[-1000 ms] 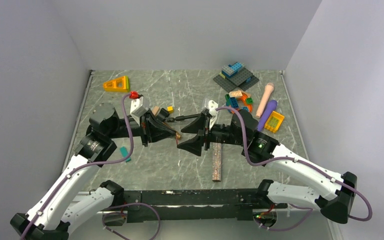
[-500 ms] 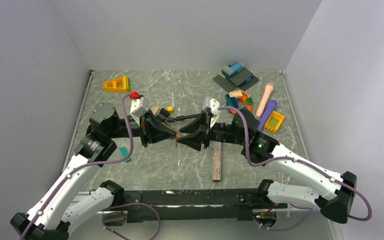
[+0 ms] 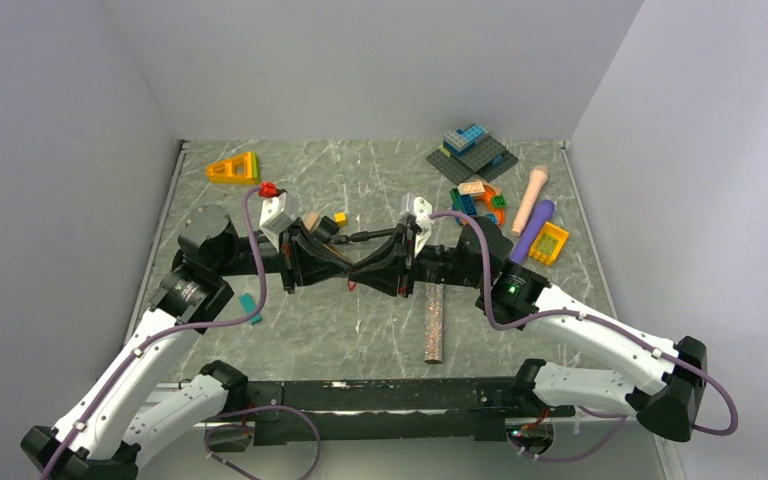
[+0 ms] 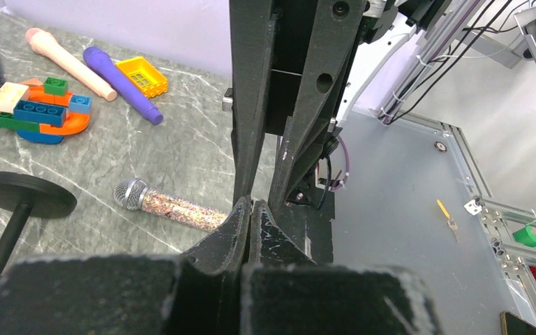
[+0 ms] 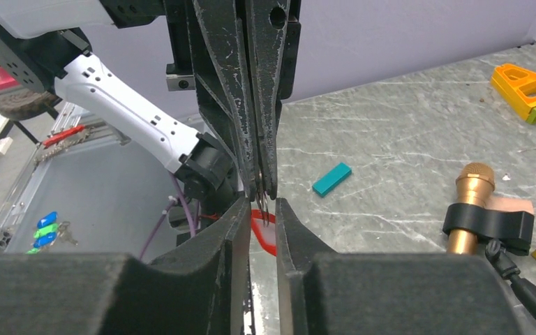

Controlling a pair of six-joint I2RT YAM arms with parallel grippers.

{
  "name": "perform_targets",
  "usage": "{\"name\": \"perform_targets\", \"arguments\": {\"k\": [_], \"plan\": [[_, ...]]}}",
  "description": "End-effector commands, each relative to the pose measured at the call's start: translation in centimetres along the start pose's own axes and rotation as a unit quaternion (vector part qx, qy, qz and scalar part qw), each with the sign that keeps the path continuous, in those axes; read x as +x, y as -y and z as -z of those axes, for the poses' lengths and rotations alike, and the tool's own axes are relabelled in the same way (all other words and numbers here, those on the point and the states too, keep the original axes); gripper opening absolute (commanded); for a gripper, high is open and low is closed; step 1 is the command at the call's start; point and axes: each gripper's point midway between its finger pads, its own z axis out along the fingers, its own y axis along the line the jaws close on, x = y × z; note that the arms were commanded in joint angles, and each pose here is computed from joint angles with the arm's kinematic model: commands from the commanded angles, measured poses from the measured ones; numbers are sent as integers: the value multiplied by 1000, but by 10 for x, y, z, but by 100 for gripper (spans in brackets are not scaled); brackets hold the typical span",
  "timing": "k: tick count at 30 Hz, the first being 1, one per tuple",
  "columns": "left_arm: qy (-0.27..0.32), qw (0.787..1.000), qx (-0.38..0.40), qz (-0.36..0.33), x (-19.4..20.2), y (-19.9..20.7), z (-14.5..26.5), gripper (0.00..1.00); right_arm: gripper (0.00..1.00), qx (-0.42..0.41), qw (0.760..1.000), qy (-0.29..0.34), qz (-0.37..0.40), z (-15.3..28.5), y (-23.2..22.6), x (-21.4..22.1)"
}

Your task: Remove the keys from the keyring

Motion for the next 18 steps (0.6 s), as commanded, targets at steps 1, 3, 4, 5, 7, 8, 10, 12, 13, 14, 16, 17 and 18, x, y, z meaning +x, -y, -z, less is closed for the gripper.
{"name": "perform_targets", "arguments": {"k": [1, 3, 4, 5, 7, 8, 10, 12, 13, 14, 16, 17, 18], "plan": [[11, 1000, 15, -21, -10, 8, 1, 0, 19, -16, 999, 34, 14, -2, -7, -16], [12, 1000, 14, -21, -10, 8, 1, 0, 13, -21, 999, 35, 12, -2, -8, -16], [11, 1000, 14, -21, -9, 8, 2, 0, 11, -24, 999, 36, 11, -3, -8, -16], [11, 1000, 13, -22, -10, 8, 2, 0, 10, -26, 999, 38, 11, -3, -9, -17], [12, 1000, 13, -23, -10, 8, 2, 0, 8, -29, 999, 40, 9, -4, -10, -17], [12, 1000, 13, -23, -10, 8, 2, 0, 7, -31, 999, 42, 9, -4, -11, -17], [12, 1000, 14, -23, -10, 8, 2, 0, 7, -33, 998, 46, 8, -4, -11, -19], [12, 1000, 14, -22, -10, 8, 2, 0, 7, -34, 998, 48, 9, -4, -11, -20], [11, 1000, 14, -21, -9, 8, 2, 0, 8, -35, 998, 48, 9, -4, -12, -20], [12, 1000, 14, -22, -9, 8, 2, 0, 9, -34, 998, 49, 9, -5, -12, -21], [12, 1000, 14, -22, -10, 8, 2, 0, 12, -35, 998, 51, 10, -5, -12, -23], [12, 1000, 14, -22, -10, 8, 2, 0, 14, -36, 998, 51, 10, -5, -12, -23], [12, 1000, 14, -22, -10, 8, 2, 0, 15, -36, 998, 51, 11, -5, -12, -23]]}}
